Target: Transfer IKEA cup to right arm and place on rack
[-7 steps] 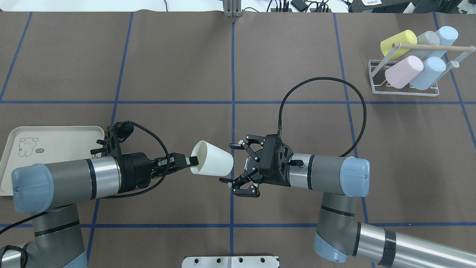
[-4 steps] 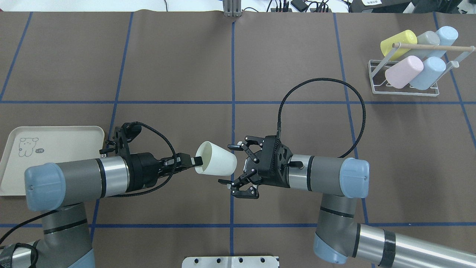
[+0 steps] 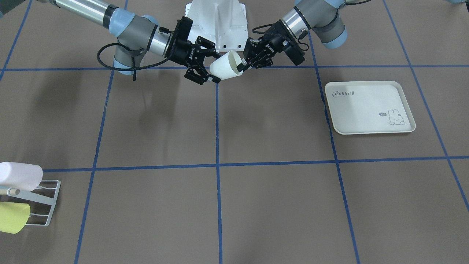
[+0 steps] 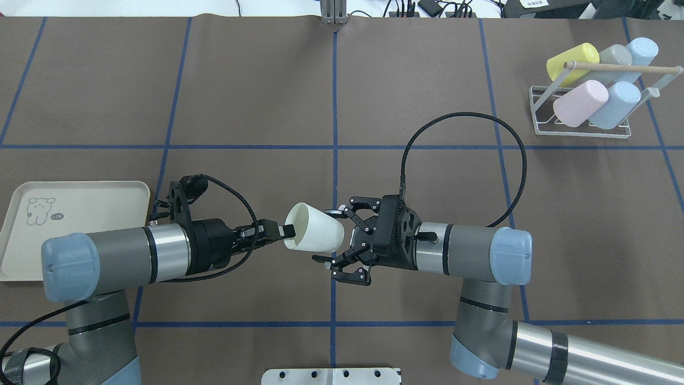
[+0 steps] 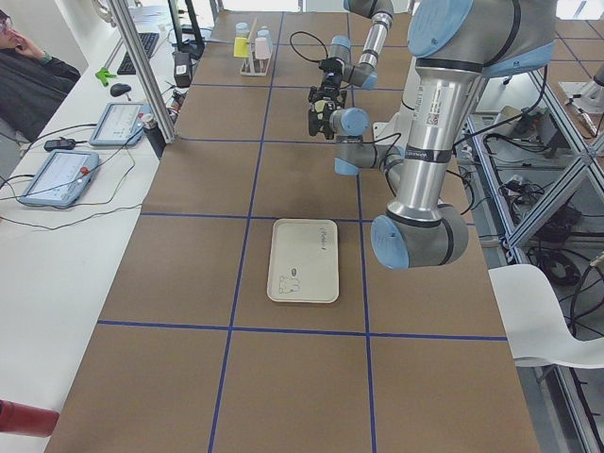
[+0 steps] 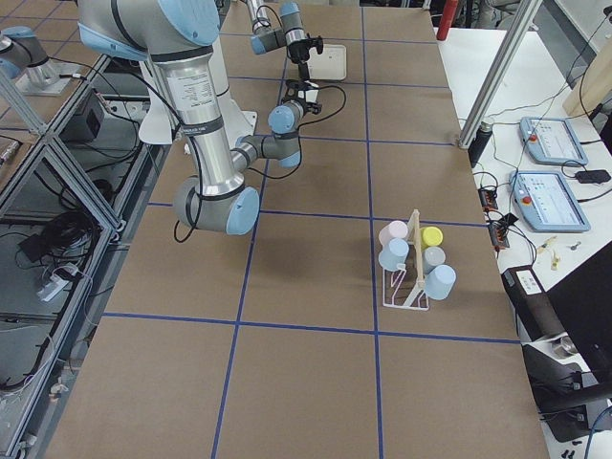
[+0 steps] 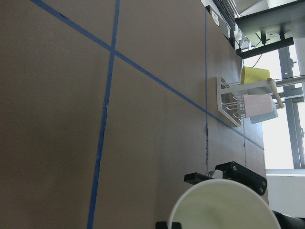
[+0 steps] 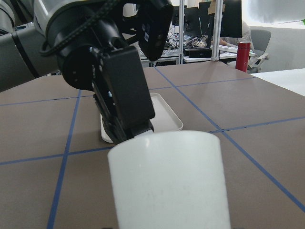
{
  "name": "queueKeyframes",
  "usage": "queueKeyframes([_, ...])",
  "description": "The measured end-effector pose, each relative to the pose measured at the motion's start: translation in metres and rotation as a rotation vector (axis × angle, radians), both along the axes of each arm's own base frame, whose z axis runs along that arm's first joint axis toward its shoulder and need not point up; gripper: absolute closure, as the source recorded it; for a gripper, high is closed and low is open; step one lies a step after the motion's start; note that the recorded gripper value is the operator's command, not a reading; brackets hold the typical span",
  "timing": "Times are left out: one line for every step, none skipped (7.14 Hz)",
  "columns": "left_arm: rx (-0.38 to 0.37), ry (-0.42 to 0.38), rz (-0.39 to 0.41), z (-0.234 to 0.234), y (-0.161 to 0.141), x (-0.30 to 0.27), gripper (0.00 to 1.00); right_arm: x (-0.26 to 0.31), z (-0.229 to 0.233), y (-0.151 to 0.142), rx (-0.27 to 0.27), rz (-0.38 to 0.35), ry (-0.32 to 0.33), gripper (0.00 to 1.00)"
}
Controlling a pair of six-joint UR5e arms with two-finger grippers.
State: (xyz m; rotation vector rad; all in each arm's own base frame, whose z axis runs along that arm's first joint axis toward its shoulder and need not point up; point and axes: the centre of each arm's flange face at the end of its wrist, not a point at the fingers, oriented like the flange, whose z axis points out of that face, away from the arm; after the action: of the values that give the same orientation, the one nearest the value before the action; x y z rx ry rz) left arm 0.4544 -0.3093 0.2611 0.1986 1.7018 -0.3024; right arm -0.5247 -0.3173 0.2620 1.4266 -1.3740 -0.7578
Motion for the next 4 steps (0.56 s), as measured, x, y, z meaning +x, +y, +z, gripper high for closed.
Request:
queueKeyframes([0.001, 0.003, 0.001, -0.0016, 0.0001, 0.0001, 1.0, -0.0004, 0.0012, 0.0002, 0.0, -0.001, 0.002, 0.14])
queueKeyframes([0.002, 0.005, 0.002, -0.0028, 0.0001, 0.0002, 1.0, -0.0006, 0.0018, 0.0005, 0.0, -0.001, 0.003, 0.22])
queueKeyframes([0.003, 0.007, 0.002, -0.0038, 0.0, 0.0005, 1.0, -0.0007, 0.0021, 0.0005, 0.0, -0.002, 0.004, 0.48])
queueKeyframes([0.004, 0.008, 0.003, -0.0045, 0.0, 0.0008, 0.37, -0.0006, 0.0022, 0.0005, -0.001, -0.002, 0.004, 0.65])
